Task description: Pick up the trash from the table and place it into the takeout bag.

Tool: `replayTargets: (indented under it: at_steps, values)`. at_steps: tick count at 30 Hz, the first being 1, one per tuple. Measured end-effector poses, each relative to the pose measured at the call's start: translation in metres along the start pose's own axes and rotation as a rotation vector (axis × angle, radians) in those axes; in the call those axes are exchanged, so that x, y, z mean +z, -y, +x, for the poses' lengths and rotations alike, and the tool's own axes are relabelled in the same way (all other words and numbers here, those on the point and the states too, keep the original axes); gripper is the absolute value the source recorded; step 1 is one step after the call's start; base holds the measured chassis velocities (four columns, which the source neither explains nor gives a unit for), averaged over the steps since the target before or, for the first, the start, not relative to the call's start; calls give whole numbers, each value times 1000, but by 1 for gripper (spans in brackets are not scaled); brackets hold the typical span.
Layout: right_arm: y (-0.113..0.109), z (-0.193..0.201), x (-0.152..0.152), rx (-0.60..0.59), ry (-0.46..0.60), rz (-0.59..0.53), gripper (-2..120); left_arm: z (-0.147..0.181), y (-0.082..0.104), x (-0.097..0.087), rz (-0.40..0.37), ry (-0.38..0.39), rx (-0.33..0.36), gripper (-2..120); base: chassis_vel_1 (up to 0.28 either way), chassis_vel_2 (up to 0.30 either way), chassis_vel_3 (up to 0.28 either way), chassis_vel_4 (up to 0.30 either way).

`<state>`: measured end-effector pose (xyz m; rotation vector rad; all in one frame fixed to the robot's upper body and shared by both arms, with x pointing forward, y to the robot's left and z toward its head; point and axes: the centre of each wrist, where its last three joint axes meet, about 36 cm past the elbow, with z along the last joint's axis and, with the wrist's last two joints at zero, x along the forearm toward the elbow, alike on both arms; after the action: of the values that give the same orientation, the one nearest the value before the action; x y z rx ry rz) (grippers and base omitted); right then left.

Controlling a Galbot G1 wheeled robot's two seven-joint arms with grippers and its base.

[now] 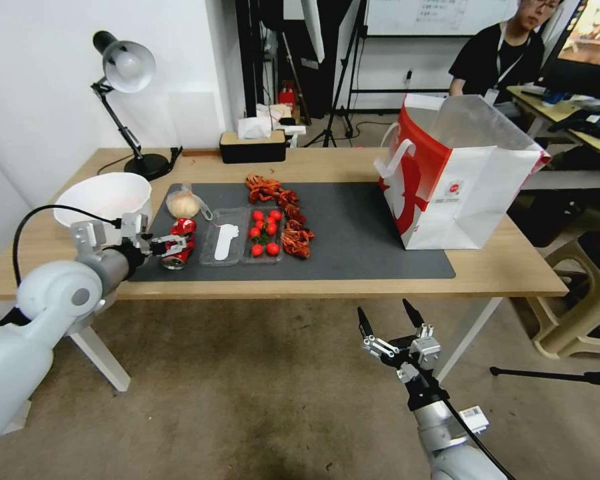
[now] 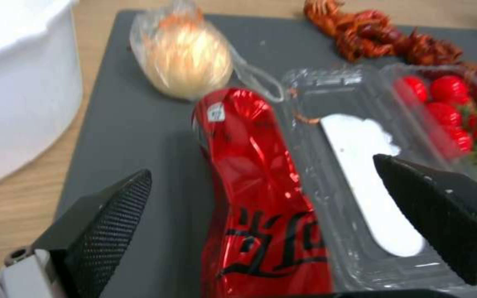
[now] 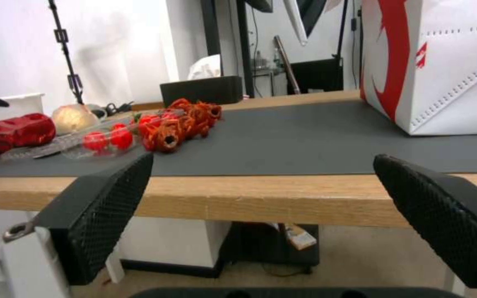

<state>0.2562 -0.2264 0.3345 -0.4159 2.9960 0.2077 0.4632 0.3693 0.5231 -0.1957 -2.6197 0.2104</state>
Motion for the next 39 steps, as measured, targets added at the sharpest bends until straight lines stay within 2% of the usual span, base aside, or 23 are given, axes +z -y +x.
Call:
replayTargets:
  at_steps: [6, 14, 16, 20, 22, 23, 28, 29, 31, 33, 39]
  values:
    - [3, 1, 1, 4, -5, 7, 100, -14, -7, 4, 17, -37, -12, 100, 0, 0, 0, 0]
    - [6, 1, 3, 9, -11, 12, 100, -20, -12, 5, 53, -80, 3, 100, 0, 0, 0, 0]
    - [6, 1, 3, 10, -12, 12, 100, -21, -13, 6, 60, -88, 6, 97, 0, 0, 0, 0]
    - [7, 2, 4, 13, -14, 13, 100, -25, -15, 3, 81, -103, 2, 80, 0, 0, 0, 0]
    - [7, 2, 4, 14, -14, 13, 100, -26, -15, 3, 83, -104, -1, 76, 0, 0, 0, 0]
    - [7, 2, 4, 15, -14, 13, 100, -27, -16, 2, 86, -105, -6, 70, 0, 0, 0, 0]
    - [7, 2, 4, 15, -14, 13, 100, -27, -16, 2, 86, -106, -8, 65, 0, 0, 0, 0]
    - [7, 2, 4, 15, -14, 13, 100, -27, -16, 2, 87, -106, -9, 54, 0, 0, 0, 0]
    - [7, 2, 4, 16, -15, 13, 100, -28, -16, 2, 87, -107, -10, 52, 0, 0, 0, 0]
    - [7, 2, 4, 17, -15, 13, 100, -28, -17, 2, 87, -108, -12, 45, 0, 0, 0, 0]
    - [6, 3, 5, 20, -18, 13, 100, -29, -19, 3, 97, -99, -13, 43, 0, 0, 0, 0]
